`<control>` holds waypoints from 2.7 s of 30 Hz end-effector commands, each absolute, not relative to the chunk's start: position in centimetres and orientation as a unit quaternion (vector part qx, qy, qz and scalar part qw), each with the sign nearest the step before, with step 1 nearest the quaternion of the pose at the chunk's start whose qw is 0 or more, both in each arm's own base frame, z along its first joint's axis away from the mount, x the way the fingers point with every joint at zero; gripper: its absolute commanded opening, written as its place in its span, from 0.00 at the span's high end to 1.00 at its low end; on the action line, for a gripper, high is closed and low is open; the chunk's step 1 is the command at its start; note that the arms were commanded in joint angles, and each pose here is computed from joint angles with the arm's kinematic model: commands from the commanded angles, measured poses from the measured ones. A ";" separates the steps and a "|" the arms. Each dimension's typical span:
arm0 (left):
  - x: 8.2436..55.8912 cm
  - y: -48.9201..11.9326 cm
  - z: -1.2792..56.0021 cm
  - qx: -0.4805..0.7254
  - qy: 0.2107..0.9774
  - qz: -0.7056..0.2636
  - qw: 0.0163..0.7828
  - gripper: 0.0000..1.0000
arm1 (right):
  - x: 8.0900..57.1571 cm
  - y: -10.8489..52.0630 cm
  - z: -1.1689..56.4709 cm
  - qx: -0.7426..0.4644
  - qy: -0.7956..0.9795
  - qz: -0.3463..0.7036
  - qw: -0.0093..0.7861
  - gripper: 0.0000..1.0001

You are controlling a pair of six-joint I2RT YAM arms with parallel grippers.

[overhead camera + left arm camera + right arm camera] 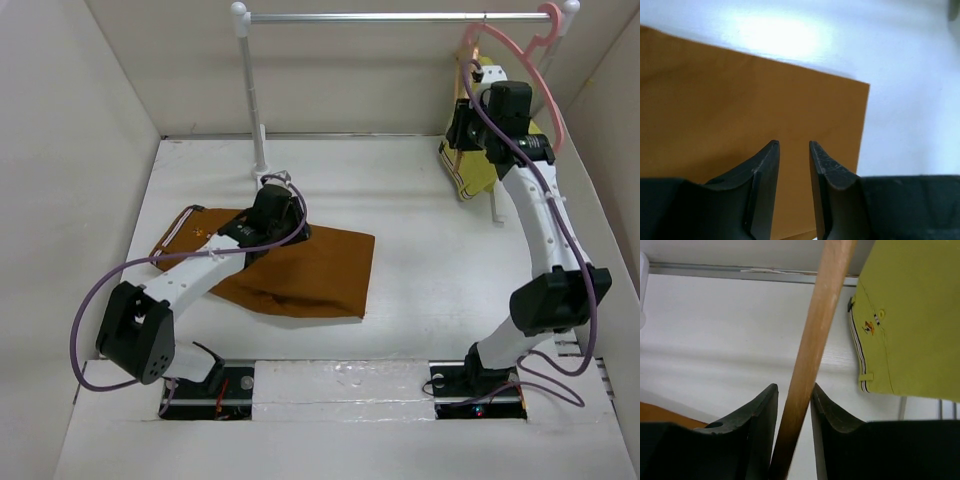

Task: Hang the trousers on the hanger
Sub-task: Pick up the hanger from the clothesline.

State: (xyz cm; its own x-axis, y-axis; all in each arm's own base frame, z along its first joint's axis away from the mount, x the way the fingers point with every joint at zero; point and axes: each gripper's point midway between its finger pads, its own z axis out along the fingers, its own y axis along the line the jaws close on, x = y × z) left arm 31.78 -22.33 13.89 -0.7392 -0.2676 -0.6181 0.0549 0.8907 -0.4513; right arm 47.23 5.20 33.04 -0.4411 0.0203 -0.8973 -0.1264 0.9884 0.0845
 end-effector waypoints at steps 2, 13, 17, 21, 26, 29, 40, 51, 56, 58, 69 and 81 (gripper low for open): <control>33.2 -24.3 19.5 -0.045 0.877 -0.277 0.391 0.72 | 45.7 3.6 37.5 -0.007 0.809 0.020 0.587 0.72; 35.8 -29.5 31.5 0.005 0.835 -0.337 0.435 0.53 | 43.9 2.7 42.1 -0.022 0.786 -0.085 0.612 1.00; 35.7 -32.1 37.6 0.026 0.799 -0.396 0.452 0.44 | 42.3 2.4 42.4 -0.011 0.771 -0.117 0.626 1.00; 34.9 -34.6 41.6 0.046 0.772 -0.448 0.449 0.38 | 40.6 2.2 43.2 -0.023 0.757 -0.143 0.637 1.00; 35.0 -36.5 45.4 0.059 0.739 -0.493 0.456 0.30 | 38.9 3.1 41.3 -0.043 0.758 -0.139 0.635 1.00; 35.0 -38.0 45.7 0.068 0.738 -0.495 0.454 0.29 | 37.7 3.8 39.6 -0.065 0.767 -0.125 0.626 1.00; 37.0 -41.7 42.5 0.067 0.751 -0.485 0.442 0.25 | 33.1 10.4 34.7 -0.151 0.785 -0.049 0.598 1.00; 39.3 -41.0 36.6 0.023 0.792 -0.415 0.447 0.32 | 31.2 14.1 30.8 -0.172 0.808 -0.045 0.562 1.00; 39.8 -40.2 34.6 0.014 0.811 -0.381 0.444 0.71 | 30.6 13.5 29.2 -0.165 0.824 -0.096 0.534 1.00; 39.7 -40.1 34.4 0.013 0.813 -0.379 0.441 0.76 | 30.4 13.6 28.9 -0.169 0.823 -0.107 0.531 1.00; 36.6 -38.9 29.1 0.015 0.831 -0.389 0.397 1.00 | 25.6 15.5 25.2 -0.238 0.849 -0.001 0.471 0.23; 30.0 -36.1 23.9 -0.006 0.824 -0.426 0.373 1.00 | 21.3 18.4 25.7 -0.285 0.801 0.237 0.470 0.70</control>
